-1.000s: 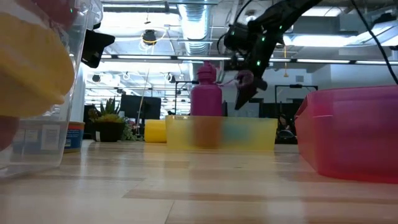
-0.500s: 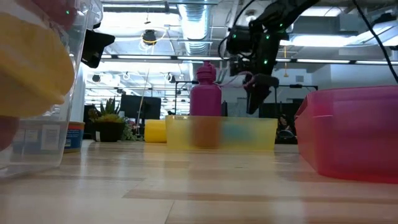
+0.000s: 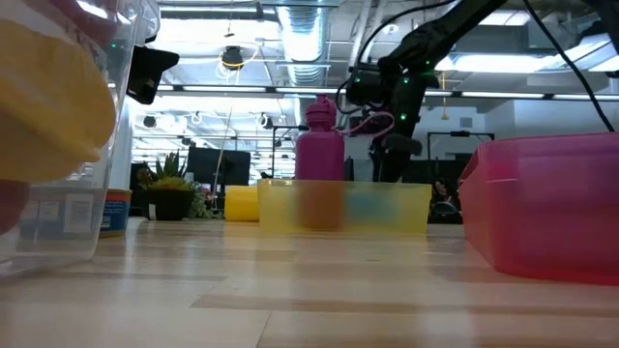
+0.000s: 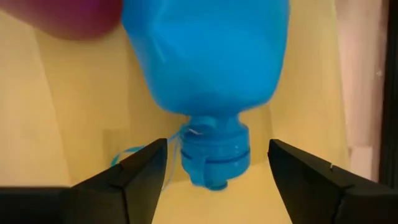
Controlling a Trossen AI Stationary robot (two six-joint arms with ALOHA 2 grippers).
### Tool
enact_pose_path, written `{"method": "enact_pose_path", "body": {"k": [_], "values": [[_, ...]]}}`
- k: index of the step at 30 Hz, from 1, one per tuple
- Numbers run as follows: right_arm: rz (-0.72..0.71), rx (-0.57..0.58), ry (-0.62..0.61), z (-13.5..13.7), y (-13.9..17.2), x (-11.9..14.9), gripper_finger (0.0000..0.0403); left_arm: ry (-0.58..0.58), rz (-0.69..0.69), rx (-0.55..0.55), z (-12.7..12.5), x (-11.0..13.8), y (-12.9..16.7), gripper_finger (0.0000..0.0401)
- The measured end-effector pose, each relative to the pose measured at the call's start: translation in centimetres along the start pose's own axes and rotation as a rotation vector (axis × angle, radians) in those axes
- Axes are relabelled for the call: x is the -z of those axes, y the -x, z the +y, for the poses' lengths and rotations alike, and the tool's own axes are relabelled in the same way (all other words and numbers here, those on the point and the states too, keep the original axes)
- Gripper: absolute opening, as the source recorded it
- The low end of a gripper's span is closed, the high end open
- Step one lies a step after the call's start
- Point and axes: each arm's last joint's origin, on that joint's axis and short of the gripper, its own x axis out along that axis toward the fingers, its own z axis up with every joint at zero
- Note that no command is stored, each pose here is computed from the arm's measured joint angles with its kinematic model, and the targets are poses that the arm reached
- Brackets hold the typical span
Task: Pick & Place Food Item
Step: Adjust the blue tumbler in the yellow bin
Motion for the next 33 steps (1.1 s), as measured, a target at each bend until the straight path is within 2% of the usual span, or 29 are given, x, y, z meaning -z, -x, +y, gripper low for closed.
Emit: {"method": "enact_pose_path", "body": {"k": [12, 20, 24, 27, 30, 33], "values": [[-0.079, -0.056, 0.005, -0.7, 0.0, -0.1, 0.0270, -0.001, 0.002, 0.000, 0.0, 0.0, 0.0, 0.0172], [0.001, -0.101, 0.007, -0.5, -3.8, 0.3, 0.0270, -0.001, 0.003, 0.001, 0.0, 0.0, 0.0, 0.0172], [0.019, -0.100, 0.008, -0.5, -4.6, 0.4, 0.0267, -0.001, 0.001, 0.003, 0.0, 0.0, 0.0, 0.0172], [0.039, -0.062, 0.011, -0.5, -4.6, 0.4, 0.0247, -0.003, 0.002, 0.002, 0.0, 0.0, 0.0, 0.0172], [0.049, -0.034, 0.000, -0.5, -4.2, 0.3, 0.0201, -0.004, 0.002, 0.002, 0.0, 0.0, 0.0, 0.0172], [0.055, -0.032, -0.030, -0.5, -3.7, 0.4, 0.0195, -0.004, 0.002, 0.002, 0.0, 0.0, 0.0, 0.0172]]}}
